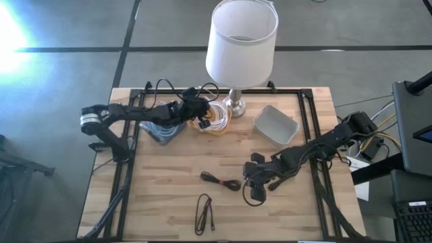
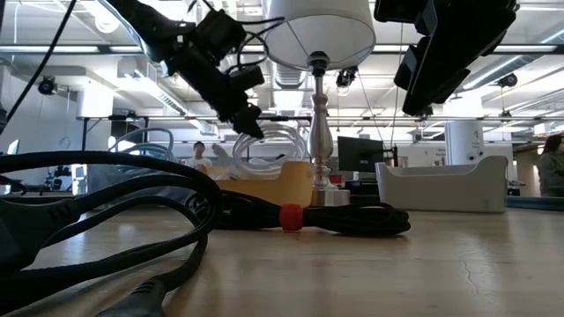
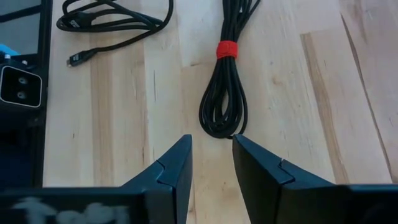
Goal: Sort HDMI cables
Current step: Put the white HDMI cable into the yellow bin, then put the top right black HDMI cable into the gray bin, then put the top black HDMI cable into the gray bin
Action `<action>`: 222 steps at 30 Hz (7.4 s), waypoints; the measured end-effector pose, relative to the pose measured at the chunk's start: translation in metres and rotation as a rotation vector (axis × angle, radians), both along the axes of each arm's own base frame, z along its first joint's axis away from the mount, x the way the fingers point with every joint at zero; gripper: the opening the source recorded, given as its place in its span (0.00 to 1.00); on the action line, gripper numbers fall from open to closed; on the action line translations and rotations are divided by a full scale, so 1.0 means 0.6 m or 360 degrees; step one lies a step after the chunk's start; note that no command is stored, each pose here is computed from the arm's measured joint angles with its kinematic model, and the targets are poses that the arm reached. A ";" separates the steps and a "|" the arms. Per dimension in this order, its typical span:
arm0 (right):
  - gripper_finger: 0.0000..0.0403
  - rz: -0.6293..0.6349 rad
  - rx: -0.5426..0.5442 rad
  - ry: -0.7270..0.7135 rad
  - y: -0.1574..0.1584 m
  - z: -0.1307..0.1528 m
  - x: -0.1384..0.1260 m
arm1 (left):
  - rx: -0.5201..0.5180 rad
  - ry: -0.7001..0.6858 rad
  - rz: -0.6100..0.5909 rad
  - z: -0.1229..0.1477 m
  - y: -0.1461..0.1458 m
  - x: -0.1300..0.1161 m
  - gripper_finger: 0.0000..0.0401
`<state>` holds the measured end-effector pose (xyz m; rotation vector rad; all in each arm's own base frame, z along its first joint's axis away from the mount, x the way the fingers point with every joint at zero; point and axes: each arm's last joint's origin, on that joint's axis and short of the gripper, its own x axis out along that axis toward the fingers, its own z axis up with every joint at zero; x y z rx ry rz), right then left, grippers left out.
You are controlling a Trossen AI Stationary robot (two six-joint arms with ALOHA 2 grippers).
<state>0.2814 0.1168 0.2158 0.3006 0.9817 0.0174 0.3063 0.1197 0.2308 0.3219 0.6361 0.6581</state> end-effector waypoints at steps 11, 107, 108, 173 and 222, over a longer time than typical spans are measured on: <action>0.29 0.0002 0.0000 0.0003 0.000 -0.001 0.000 | 0.0045 -0.0106 0.0011 0.036 0.000 -0.006 0.14; 0.29 0.0399 -0.0365 0.0841 0.001 -0.127 -0.151 | 0.0021 0.0197 0.0038 0.036 -0.060 -0.001 0.54; 0.26 0.0398 -0.0371 0.0839 0.001 -0.127 -0.150 | 0.0021 0.0197 0.0038 0.036 -0.060 -0.001 0.54; 0.32 -0.1111 -0.0670 0.1014 -0.312 -0.099 -0.112 | -0.0016 0.0178 -0.0034 0.035 -0.068 0.002 0.54; 0.34 0.0002 -0.0230 0.0009 -0.001 -0.160 0.076 | -0.1175 0.0073 -0.0925 -0.038 -0.162 -0.009 0.54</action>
